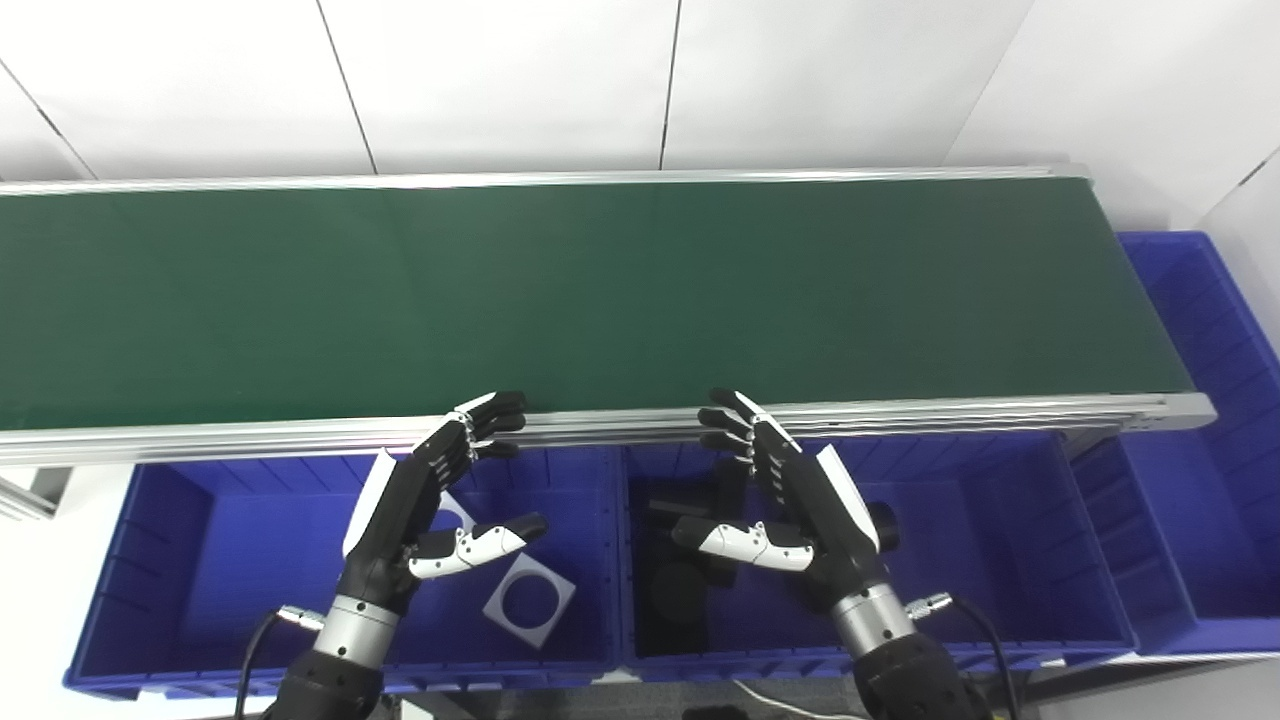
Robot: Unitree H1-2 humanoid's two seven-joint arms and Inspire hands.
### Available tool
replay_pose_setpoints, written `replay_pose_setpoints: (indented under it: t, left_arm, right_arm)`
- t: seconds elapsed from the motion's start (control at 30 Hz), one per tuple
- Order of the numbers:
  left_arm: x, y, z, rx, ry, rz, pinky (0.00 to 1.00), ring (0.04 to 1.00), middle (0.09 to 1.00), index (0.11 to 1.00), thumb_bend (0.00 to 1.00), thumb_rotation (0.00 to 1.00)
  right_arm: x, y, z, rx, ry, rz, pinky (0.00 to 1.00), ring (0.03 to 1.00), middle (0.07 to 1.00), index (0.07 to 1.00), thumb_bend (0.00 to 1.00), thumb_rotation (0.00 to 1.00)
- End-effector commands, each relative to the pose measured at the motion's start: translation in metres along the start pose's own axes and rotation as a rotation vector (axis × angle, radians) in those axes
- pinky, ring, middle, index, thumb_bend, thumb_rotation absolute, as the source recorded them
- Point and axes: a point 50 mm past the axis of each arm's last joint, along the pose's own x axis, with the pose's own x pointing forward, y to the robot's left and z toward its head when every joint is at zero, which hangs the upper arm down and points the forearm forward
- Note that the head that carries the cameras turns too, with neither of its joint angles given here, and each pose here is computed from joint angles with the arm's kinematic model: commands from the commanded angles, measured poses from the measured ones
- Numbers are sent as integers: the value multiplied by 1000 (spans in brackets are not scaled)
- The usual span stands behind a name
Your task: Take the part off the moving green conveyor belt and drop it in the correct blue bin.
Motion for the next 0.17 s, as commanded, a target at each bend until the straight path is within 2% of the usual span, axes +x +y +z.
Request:
replay_pose_setpoints:
  t: [0.0, 0.13]
  left_arm:
    - [4, 0, 10, 0, -67, 10, 710, 811, 834, 811, 760, 290]
    - [4, 0, 9, -1, -66, 8, 714, 815, 836, 812, 762, 292]
  right_arm:
    - [1, 0, 9, -1, -82, -8, 754, 824, 858, 911, 895, 391]
    - [1, 0, 9, -26, -86, -21, 744, 817, 851, 906, 887, 386]
